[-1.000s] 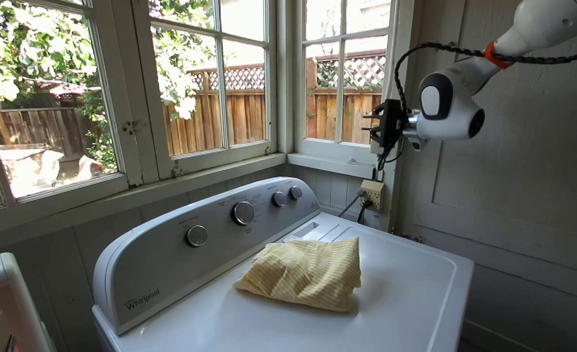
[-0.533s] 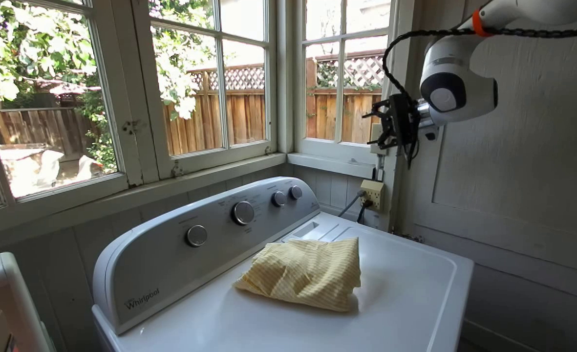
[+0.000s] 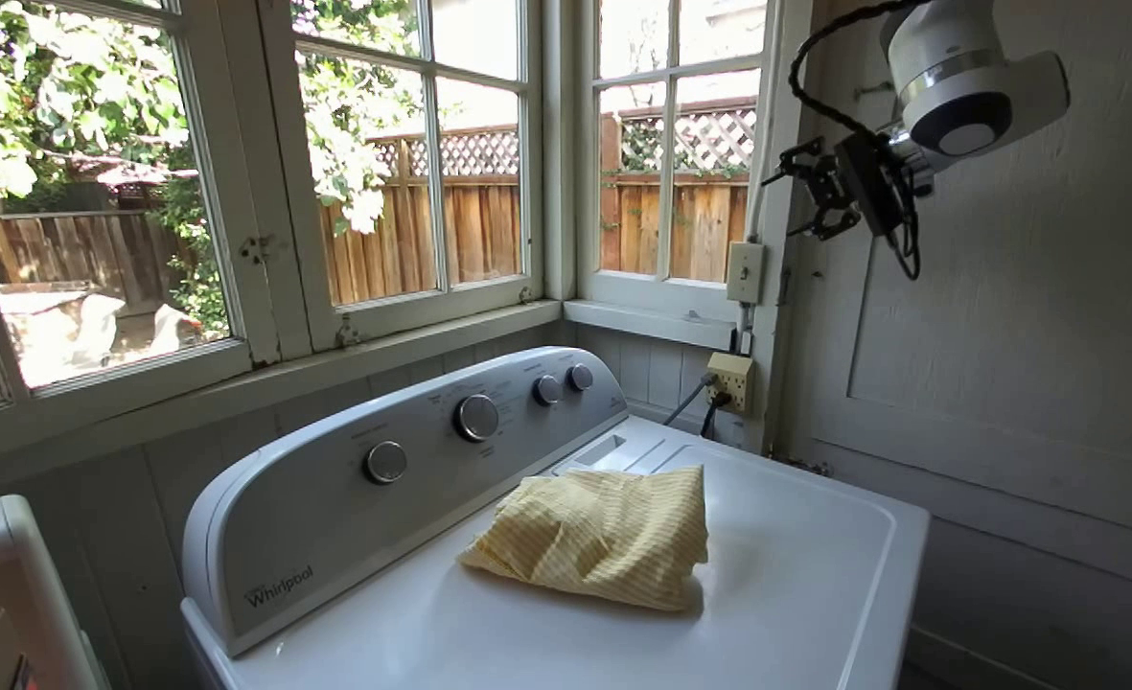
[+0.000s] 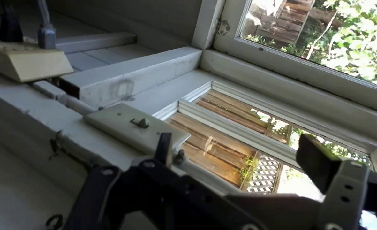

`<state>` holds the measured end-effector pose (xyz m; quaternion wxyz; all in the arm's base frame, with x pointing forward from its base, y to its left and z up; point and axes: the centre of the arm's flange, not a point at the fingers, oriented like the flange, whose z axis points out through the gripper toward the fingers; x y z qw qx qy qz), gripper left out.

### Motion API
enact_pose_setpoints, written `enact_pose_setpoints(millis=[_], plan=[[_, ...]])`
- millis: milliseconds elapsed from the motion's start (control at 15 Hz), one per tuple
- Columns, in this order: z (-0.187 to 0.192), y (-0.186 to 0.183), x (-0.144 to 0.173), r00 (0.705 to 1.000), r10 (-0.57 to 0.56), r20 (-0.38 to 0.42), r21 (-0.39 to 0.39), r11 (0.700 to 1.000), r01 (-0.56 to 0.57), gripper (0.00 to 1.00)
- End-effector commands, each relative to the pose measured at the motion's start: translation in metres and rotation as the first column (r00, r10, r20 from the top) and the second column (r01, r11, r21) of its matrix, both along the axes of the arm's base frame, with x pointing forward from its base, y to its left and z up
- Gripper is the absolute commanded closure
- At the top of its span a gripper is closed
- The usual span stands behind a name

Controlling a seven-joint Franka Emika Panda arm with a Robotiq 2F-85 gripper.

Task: Flip the switch

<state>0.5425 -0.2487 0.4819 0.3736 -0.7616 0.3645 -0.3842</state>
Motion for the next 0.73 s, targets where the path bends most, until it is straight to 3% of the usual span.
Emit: enact_pose_setpoints(millis=[0, 200, 267, 667], plan=[[0.021, -0.012, -0.020, 0.994, 0.066, -0.090, -0.129, 0.989, -0.078, 0.00], [0.029, -0.018, -0.027, 0.982, 0.095, -0.162, -0.190, 0.974, -0.125, 0.00], [0.023, -0.023, -0.020, 0.992, 0.066, -0.104, -0.174, 0.981, -0.084, 0.00], [0.024, -0.021, -0.021, 0.987, 0.082, -0.135, -0.195, 0.975, -0.108, 0.00]])
